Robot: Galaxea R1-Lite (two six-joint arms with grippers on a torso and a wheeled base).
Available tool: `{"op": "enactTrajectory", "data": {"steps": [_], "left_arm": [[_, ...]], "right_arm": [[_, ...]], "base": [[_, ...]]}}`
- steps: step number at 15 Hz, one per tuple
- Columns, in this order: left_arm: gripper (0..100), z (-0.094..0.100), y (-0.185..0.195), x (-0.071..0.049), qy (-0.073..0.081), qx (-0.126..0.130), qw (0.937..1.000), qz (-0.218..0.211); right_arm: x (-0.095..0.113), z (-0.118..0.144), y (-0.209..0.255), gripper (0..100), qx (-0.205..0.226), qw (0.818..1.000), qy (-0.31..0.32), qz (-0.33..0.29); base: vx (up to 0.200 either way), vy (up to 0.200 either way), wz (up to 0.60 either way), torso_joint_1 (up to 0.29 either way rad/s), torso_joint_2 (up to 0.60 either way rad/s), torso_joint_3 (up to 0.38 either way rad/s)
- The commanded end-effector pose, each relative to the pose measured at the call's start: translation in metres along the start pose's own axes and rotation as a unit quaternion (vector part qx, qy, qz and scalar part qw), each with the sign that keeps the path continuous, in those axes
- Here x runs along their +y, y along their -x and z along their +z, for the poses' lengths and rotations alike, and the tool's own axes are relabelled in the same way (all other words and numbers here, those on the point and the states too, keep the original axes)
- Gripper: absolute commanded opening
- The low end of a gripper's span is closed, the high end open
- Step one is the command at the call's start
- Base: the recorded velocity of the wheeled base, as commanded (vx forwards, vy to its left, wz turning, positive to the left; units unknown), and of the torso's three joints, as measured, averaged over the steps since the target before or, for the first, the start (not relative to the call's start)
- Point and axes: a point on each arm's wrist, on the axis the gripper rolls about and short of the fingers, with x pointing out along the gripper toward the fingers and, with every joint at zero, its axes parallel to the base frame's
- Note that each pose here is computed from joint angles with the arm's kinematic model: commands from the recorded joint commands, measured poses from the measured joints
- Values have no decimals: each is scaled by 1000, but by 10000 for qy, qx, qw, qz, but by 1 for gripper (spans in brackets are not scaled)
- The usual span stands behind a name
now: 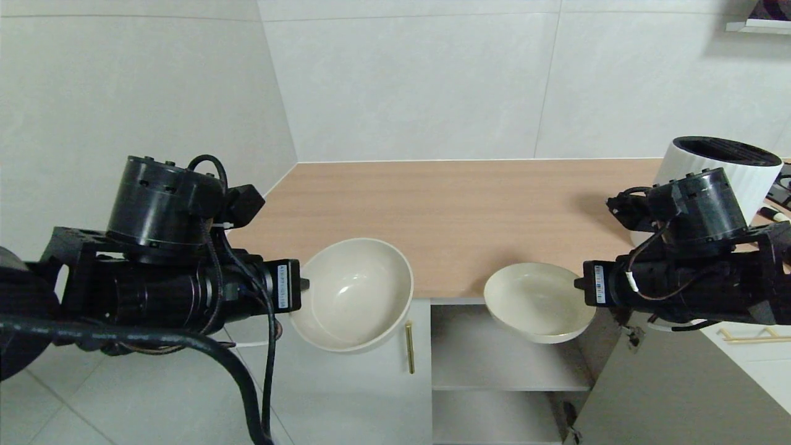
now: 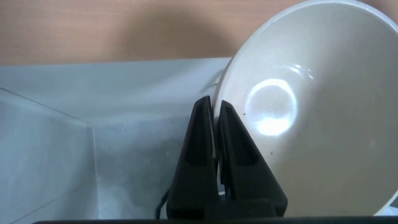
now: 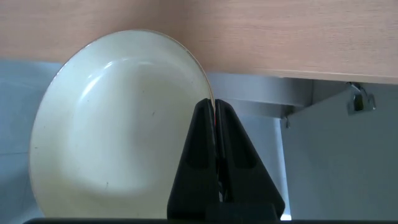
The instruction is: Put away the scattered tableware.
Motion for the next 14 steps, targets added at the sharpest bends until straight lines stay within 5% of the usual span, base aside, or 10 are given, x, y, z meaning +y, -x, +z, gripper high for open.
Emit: {"op": "enactTrajectory", "data": {"steps": [1,5,14], "left_arm": [[0,-4,-6,-1,-25,108,9999,17],[0,-5,-16,-2,-27,214,9997,79],[0,-7,-20,-2,-40,264,9996,99]], "right_arm": [[-2,-3,4,0,7,10000,18,-5],[-2,-6,-1,0,88,9999,48,-25],[-1,-9,-15,0,161,9998,63,-96]], "base": [[0,0,0,0,0,0],[-150,0,0,4,2,-2],[0,0,0,0,0,0]]}}
